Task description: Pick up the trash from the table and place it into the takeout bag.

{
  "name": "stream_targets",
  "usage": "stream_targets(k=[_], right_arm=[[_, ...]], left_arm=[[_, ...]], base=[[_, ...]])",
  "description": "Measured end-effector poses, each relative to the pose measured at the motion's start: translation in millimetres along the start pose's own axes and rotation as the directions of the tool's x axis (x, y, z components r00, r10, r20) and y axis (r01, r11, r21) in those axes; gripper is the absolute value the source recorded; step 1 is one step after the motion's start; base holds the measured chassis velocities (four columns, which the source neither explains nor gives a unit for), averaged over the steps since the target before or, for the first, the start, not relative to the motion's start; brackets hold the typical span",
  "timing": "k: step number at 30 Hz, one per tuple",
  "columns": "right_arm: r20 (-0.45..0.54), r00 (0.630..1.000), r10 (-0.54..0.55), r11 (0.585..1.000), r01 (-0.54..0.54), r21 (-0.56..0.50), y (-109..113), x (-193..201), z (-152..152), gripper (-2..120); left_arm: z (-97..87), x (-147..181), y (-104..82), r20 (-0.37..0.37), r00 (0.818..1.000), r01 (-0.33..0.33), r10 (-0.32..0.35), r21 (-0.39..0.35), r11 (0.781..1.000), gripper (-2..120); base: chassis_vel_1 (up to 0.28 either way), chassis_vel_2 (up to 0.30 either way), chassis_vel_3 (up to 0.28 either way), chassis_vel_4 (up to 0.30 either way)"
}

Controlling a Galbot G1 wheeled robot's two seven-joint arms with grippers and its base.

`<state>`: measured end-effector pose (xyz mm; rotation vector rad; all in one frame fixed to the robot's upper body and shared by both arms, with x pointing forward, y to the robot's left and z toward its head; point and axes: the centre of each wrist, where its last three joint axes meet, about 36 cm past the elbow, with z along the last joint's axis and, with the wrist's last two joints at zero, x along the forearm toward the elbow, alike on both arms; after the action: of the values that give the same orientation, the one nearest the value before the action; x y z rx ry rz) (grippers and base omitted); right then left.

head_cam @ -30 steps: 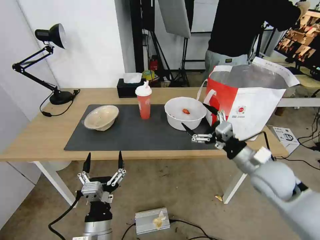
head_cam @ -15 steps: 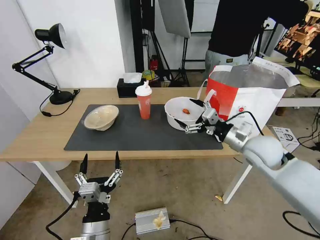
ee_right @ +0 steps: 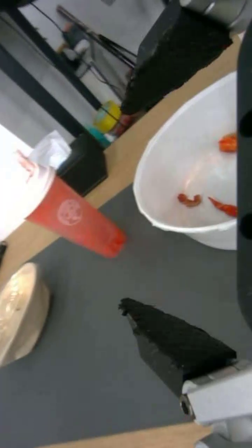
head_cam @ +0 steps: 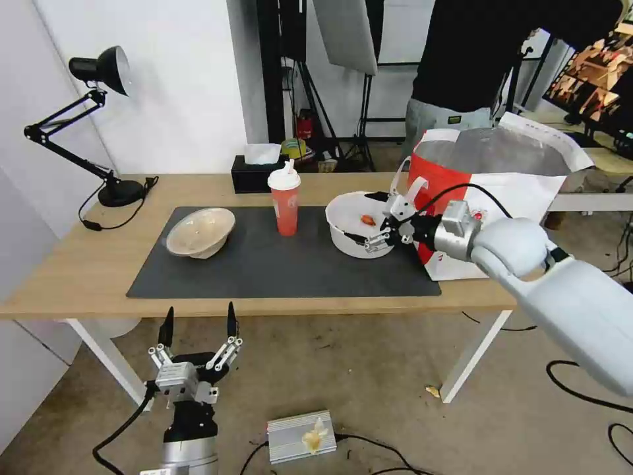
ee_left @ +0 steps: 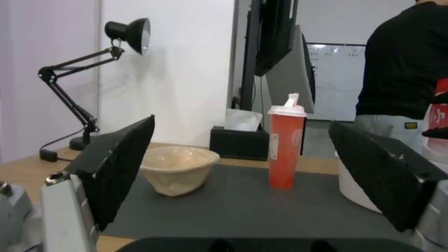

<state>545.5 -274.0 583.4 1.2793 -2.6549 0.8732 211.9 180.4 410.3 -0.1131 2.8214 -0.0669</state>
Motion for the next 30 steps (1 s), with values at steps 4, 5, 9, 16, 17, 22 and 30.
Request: stream_targets(k=[4, 5, 9, 16, 17, 22, 30], right_arm=[[-0.038, 0.999, -0.005, 1.0, 0.005, -0.02, -1.8, -4.6, -3.8, 100], [-0.048, 0.999, -0.006, 1.0, 0.005, -0.027, -2.5, -5.5, -4.7, 100], [-0.081, 0.997, -0.018, 0.999, 0.015, -0.044, -6.3, -8.2, -6.7, 100], [-0.126, 0.991, -0.046, 0.998, 0.04, -0.049, -18.0, -12.2, -10.9, 100], [-0.136, 0.989, -0.052, 0.998, 0.045, -0.049, -20.6, -13.6, -11.8, 100], [-0.167, 0.984, -0.066, 0.997, 0.058, -0.05, -27.9, -20.5, -12.2, 100], [-0.209, 0.973, -0.094, 0.995, 0.085, -0.052, -35.4, -29.7, -9.4, 100]], left_arm=[[0.4, 1.1, 0.0, 0.005, 1.0, -0.001, 0.001, -0.001, 1.0, 100], [0.5, 2.0, -0.1, 0.005, 1.0, -0.001, 0.001, -0.002, 1.0, 100], [1.9, 3.6, -0.1, 0.002, 1.0, -0.002, 0.002, -0.003, 1.0, 100], [2.1, 6.6, -2.1, 0.005, 1.0, -0.01, 0.01, -0.007, 1.0, 100], [2.8, 7.6, -2.3, 0.004, 1.0, -0.012, 0.012, -0.008, 1.0, 100], [4.8, 8.8, -2.2, 0.001, 1.0, -0.011, 0.011, -0.009, 1.0, 100], [8.7, 9.4, -2.2, -0.006, 1.0, -0.007, 0.007, -0.01, 1.0, 100]], base=[[0.0, 0.0, 0.0, 0.0], [0.0, 0.0, 0.0, 0.0], [0.0, 0.0, 0.0, 0.0], [0.0, 0.0, 0.0, 0.0], [0.0, 0.0, 0.0, 0.0], [0.0, 0.0, 0.0, 0.0], [0.0, 0.0, 0.0, 0.0]])
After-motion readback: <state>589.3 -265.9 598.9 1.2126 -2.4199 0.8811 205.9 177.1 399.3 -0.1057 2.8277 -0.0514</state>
